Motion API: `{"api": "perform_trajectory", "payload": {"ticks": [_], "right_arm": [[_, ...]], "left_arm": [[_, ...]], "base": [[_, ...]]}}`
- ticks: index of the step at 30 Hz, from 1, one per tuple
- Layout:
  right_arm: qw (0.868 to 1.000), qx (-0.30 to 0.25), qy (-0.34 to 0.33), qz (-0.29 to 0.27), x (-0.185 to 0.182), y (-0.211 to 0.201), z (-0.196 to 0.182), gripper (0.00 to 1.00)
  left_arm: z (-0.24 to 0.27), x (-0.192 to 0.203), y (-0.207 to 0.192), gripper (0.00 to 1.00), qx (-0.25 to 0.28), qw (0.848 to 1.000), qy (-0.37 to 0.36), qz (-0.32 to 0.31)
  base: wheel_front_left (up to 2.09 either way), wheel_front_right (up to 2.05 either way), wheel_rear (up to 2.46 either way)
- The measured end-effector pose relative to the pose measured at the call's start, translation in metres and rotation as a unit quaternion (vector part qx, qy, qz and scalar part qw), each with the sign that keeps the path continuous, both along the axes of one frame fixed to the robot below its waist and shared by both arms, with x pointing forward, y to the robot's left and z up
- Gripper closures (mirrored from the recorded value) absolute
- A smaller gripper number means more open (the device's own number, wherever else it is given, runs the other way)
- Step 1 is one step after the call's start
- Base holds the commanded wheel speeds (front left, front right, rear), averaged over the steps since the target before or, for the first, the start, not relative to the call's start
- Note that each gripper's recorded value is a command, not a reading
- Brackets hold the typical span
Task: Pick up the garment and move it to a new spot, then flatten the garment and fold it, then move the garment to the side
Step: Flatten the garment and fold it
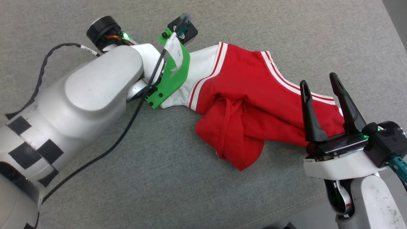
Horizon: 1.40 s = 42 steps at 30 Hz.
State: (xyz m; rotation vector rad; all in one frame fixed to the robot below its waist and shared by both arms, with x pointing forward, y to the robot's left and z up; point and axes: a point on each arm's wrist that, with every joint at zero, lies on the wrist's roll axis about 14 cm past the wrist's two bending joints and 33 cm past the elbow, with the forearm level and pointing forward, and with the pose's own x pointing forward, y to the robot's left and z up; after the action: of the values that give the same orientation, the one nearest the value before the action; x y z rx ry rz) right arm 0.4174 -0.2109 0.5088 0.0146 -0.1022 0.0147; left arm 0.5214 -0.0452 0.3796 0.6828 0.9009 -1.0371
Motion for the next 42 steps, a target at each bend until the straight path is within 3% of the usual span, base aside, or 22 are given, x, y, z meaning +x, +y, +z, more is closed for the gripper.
{"api": "perform_trajectory", "payload": {"ticks": [6,7,8,12,18,26,33,42], "right_arm": [[1.000,-0.004,0.007,-0.014,-0.002,-0.008,-0.004,0.00],[1.000,-0.004,0.006,-0.014,-0.001,-0.008,-0.003,0.00],[1.000,-0.003,0.006,-0.013,-0.001,-0.008,-0.003,0.00],[1.000,-0.001,0.002,-0.010,-0.001,-0.006,-0.001,0.00],[1.000,-0.001,-0.013,-0.011,-0.004,-0.007,0.010,0.00],[1.000,0.001,-0.022,-0.010,-0.018,-0.009,0.018,0.00],[0.999,0.010,-0.035,0.015,-0.016,0.006,0.025,0.00],[0.998,0.018,-0.041,0.045,-0.008,0.024,0.026,0.00]], "left_arm": [[-0.011,-0.009,-0.003,0.00,0.004,1.000,0.009,-0.017],[-0.011,-0.010,-0.002,0.58,0.006,1.000,0.008,-0.018],[-0.011,-0.012,-0.002,1.00,0.005,1.000,0.009,-0.020],[-0.007,-0.017,-0.008,1.00,-0.019,0.999,-0.004,-0.031],[0.026,-0.007,-0.018,1.00,-0.080,0.990,-0.098,-0.055],[0.111,0.024,-0.008,1.00,-0.188,0.958,-0.216,-0.031],[0.139,0.042,0.071,1.00,-0.187,0.945,-0.261,0.064],[0.095,0.027,0.208,1.00,-0.108,0.937,-0.244,0.226]], "base": [[0.00,0.00,0.00],[0.00,0.00,0.00],[0.00,0.00,0.00],[0.00,0.00,0.00],[0.00,0.00,0.00],[0.00,0.00,0.00],[0.00,0.00,0.00],[0.00,0.00,0.00]]}}
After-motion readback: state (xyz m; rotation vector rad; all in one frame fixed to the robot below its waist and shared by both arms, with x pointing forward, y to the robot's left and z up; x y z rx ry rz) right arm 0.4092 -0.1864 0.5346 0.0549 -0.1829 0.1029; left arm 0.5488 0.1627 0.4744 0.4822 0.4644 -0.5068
